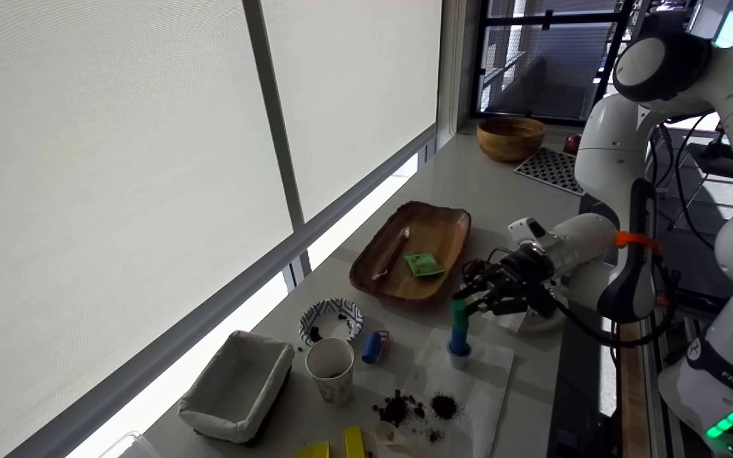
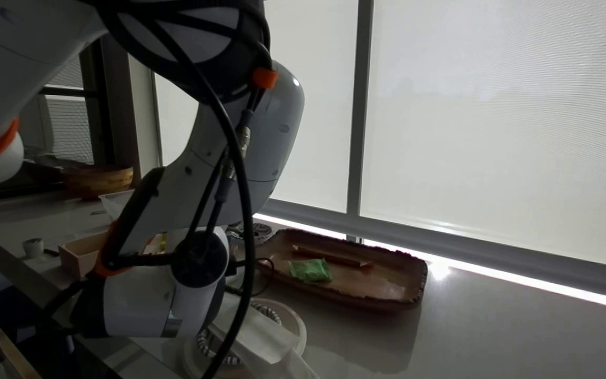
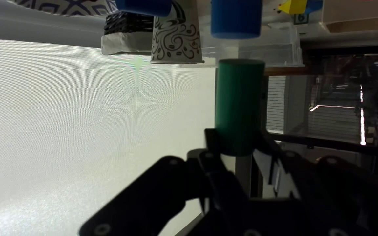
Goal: Put the green block on top of the blue block at the front.
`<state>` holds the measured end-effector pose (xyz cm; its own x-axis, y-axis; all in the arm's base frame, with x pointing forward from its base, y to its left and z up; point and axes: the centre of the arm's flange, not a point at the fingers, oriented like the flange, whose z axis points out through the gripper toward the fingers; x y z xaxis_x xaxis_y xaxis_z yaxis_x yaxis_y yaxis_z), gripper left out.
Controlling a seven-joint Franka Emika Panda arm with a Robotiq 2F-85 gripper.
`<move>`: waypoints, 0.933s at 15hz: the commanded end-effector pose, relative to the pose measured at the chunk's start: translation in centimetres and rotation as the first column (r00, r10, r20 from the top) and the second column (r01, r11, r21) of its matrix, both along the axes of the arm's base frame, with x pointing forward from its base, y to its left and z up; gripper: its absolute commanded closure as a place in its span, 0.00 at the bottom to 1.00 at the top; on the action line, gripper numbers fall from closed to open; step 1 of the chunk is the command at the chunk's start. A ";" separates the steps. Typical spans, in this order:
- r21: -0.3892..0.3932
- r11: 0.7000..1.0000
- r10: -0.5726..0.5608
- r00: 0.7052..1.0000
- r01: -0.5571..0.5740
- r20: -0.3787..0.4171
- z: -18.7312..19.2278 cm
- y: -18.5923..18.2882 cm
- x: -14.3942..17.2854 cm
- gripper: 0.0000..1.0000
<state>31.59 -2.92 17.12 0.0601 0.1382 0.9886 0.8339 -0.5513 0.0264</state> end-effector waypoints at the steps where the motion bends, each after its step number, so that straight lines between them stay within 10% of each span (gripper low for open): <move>1: 0.016 0.999 -0.034 0.999 0.034 0.022 -0.5 0.0 0.2 0.92; 14: 0.000 0.999 -0.041 0.999 0.041 -0.001 -0.9 -0.1 -0.1 0.92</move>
<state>31.83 -3.05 16.69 0.0719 0.1435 0.9870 0.8189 -0.5735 0.0237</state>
